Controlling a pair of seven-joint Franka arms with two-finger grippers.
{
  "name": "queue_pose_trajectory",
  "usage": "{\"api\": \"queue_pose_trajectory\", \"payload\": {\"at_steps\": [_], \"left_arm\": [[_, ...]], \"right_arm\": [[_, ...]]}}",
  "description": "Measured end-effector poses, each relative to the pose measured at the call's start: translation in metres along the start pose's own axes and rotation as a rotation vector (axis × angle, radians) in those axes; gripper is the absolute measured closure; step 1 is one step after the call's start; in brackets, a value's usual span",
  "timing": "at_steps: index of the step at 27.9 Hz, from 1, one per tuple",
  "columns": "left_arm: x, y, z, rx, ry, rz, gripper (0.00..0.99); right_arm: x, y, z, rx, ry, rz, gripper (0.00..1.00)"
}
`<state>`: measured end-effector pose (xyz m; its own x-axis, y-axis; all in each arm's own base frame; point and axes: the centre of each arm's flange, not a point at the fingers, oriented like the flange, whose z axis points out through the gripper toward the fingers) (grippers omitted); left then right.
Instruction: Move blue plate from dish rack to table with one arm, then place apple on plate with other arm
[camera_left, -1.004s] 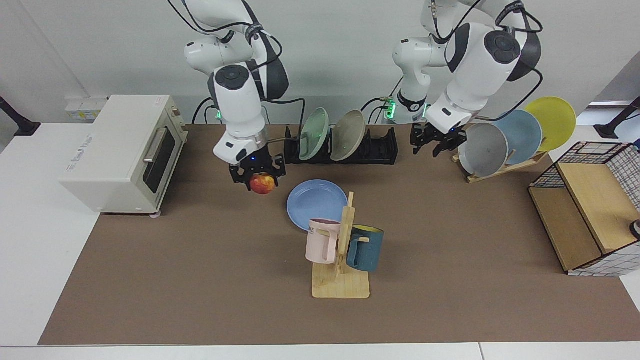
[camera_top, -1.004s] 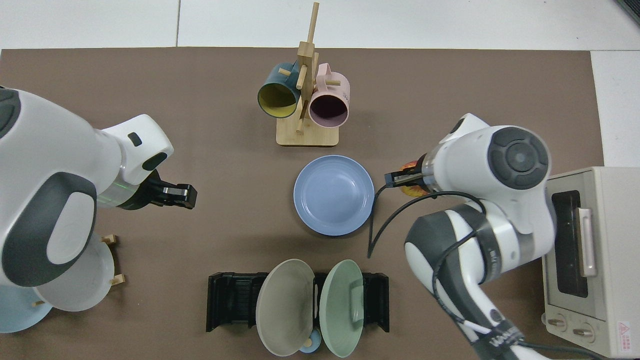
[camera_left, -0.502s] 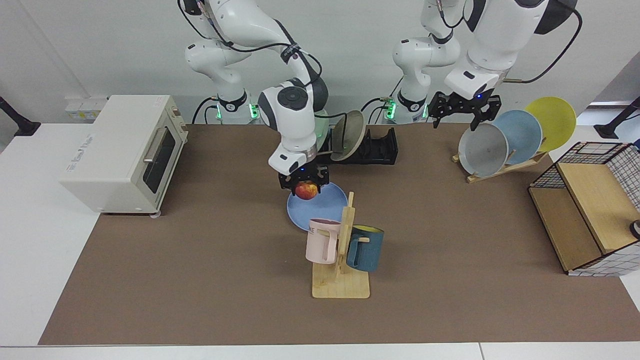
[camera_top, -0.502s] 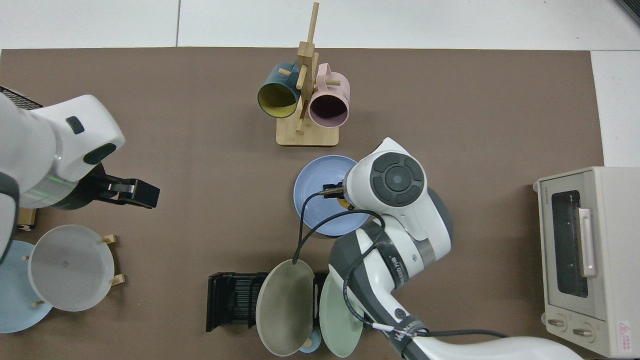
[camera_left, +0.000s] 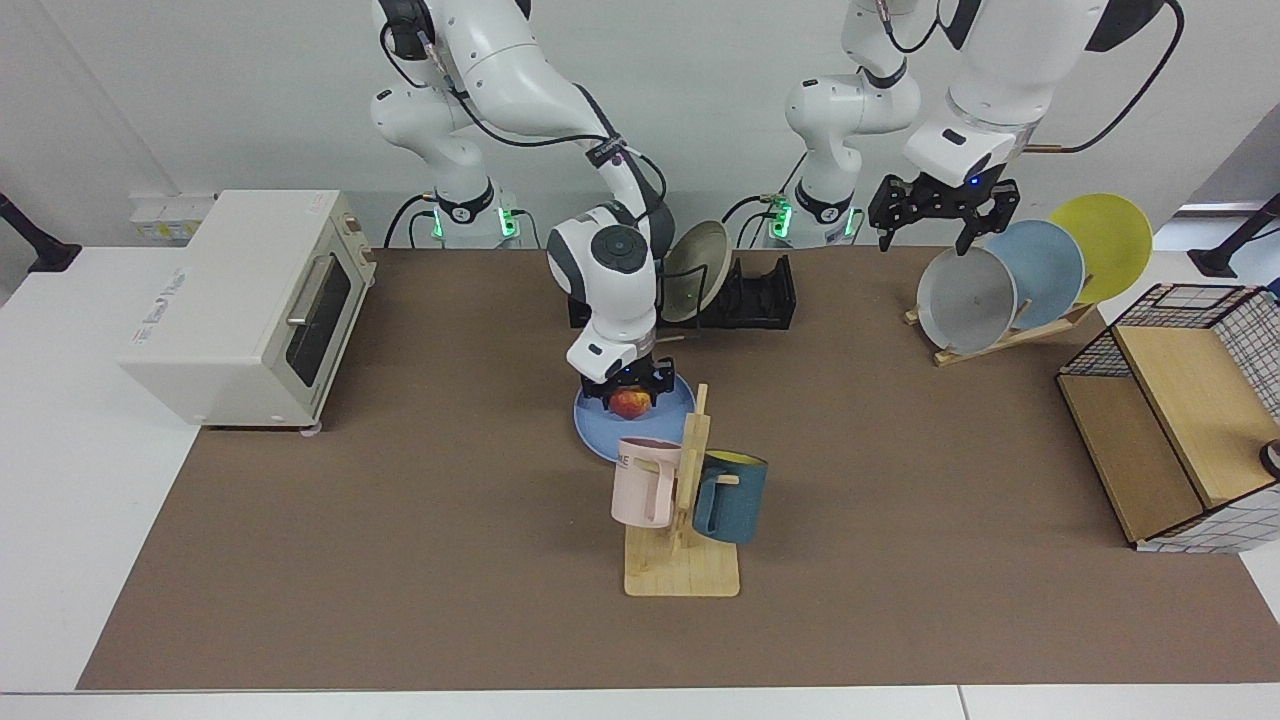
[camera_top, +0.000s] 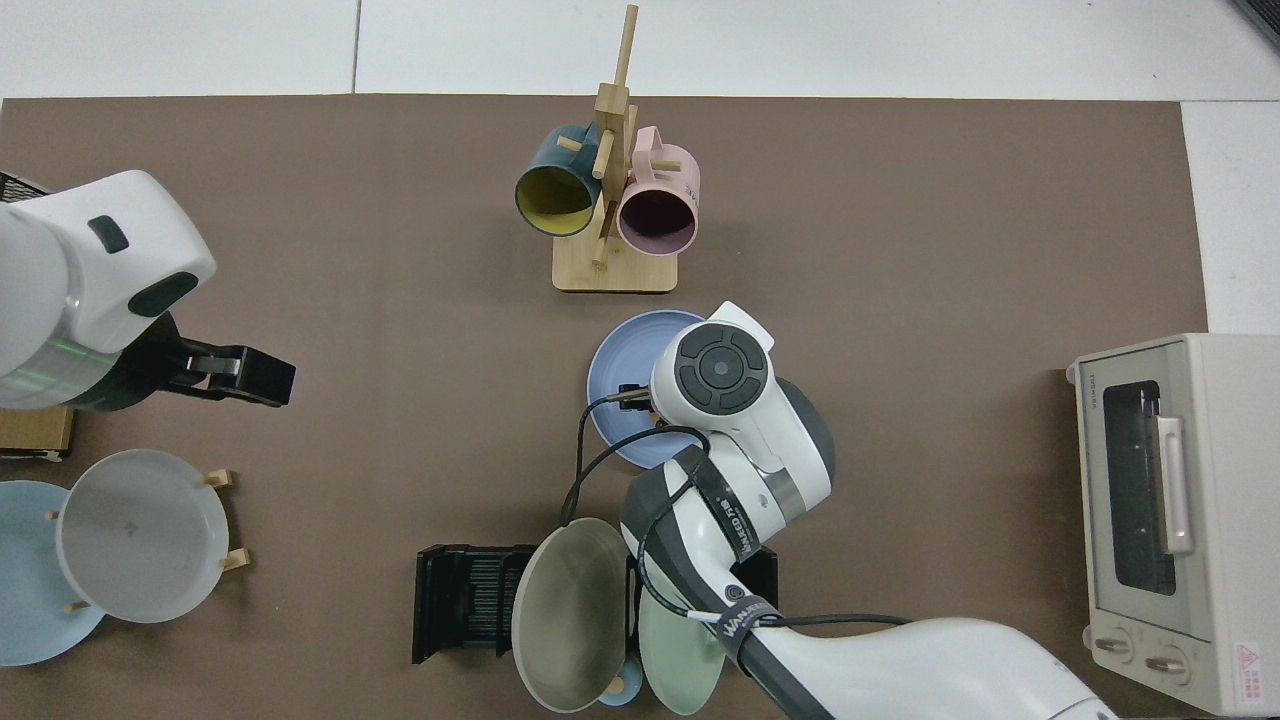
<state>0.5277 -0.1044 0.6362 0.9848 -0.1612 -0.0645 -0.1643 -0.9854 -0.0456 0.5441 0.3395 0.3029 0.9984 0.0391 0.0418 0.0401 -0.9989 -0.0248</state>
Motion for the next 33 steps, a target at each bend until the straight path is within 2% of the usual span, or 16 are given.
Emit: {"api": "queue_pose_trajectory", "payload": {"at_steps": [1, 2, 4, 8, 12, 17, 23, 33], "left_arm": [[0.000, -0.002, 0.000, 0.000, 0.000, -0.003, 0.000], [0.000, -0.004, 0.000, -0.001, -0.001, -0.007, 0.000], [0.000, -0.008, 0.001, -0.001, -0.001, -0.015, 0.000], [0.001, -0.015, 0.001, -0.002, -0.002, -0.028, 0.000], [0.001, -0.019, 0.001, -0.003, -0.002, -0.035, 0.000], [0.001, -0.019, 0.001, -0.003, -0.002, -0.036, 0.000], [0.001, -0.019, 0.001, -0.003, -0.002, -0.036, 0.000], [0.001, -0.019, 0.001, -0.003, -0.002, -0.036, 0.000]], "right_arm": [[0.000, 0.000, -0.001, 0.001, 0.001, 0.000, 0.13], [0.001, -0.001, -0.002, 0.002, 0.002, 0.000, 0.04], [0.002, -0.001, -0.005, 0.003, 0.006, 0.000, 0.00], [0.007, 0.000, -0.025, 0.010, 0.021, 0.006, 0.00], [0.015, 0.011, -0.061, 0.025, 0.055, 0.024, 0.00], [0.026, 0.049, -0.106, 0.027, 0.082, 0.006, 0.00], [0.039, 0.125, -0.153, 0.009, 0.077, -0.070, 0.00], [0.036, 0.230, -0.211, -0.013, 0.060, -0.155, 0.00]]}}
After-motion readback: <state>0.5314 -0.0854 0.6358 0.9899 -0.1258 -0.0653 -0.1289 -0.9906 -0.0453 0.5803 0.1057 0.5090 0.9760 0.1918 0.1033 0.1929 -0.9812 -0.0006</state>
